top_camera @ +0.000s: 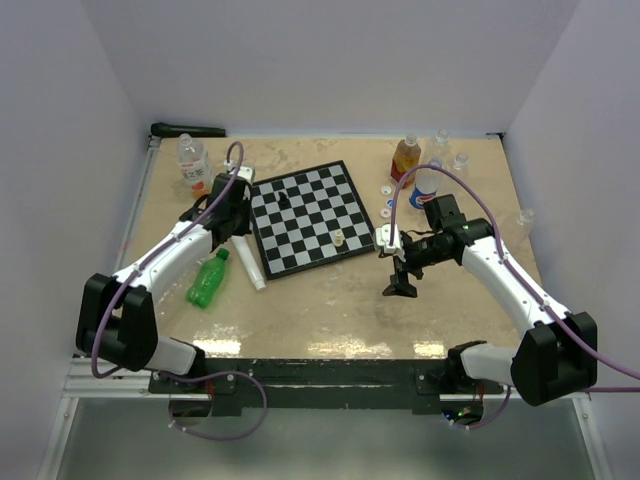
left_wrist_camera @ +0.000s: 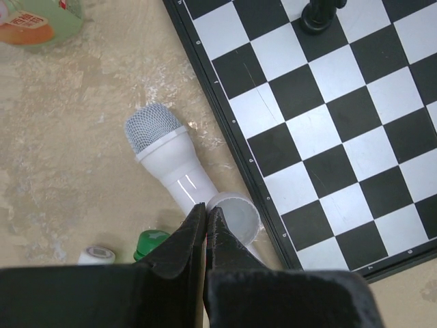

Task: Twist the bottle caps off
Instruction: Place the bottle cap at the center of the board.

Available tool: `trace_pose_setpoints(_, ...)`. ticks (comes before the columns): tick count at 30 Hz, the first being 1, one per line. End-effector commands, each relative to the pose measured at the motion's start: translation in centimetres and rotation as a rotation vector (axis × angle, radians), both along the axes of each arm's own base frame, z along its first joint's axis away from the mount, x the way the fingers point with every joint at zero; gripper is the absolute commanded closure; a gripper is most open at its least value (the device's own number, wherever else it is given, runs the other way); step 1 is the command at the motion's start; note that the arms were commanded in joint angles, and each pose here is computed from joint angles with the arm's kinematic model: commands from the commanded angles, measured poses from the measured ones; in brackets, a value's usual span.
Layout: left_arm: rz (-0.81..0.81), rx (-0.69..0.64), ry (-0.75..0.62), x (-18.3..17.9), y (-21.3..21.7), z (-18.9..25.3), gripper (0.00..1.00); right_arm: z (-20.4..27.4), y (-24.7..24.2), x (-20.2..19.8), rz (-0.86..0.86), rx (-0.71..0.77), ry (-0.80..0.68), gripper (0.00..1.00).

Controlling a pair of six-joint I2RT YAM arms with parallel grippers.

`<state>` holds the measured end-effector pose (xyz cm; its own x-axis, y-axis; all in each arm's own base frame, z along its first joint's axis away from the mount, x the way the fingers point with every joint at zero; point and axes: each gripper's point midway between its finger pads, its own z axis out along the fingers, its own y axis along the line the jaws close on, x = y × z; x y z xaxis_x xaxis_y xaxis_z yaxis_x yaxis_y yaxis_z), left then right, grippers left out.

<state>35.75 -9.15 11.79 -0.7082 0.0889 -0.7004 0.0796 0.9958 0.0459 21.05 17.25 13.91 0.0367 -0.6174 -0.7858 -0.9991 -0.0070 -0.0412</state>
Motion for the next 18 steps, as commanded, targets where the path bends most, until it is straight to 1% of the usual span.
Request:
trace_pose_setpoints(1,0.029,0.035,-0.069,2.3,1.0,1.8,1.0,0.2,0.0,0.1,-0.006,0.007,-0.012,0.02)
trace_pose_setpoints(7,0.043,0.075,-0.068,3.1,1.6,1.5,1.0,0.2,0.0,0.2,-0.006,0.007,-0.011,0.02)
trace_pose_setpoints(12,0.08,0.143,-0.056,4.0,2.9,0.8,1.0,0.2,0.0,0.3,-0.008,0.006,-0.012,0.02)
trace_pose_setpoints(18,0.108,0.188,-0.041,5.8,4.0,-0.2,1.0,0.2,0.0,0.2,-0.006,0.006,-0.012,0.02)
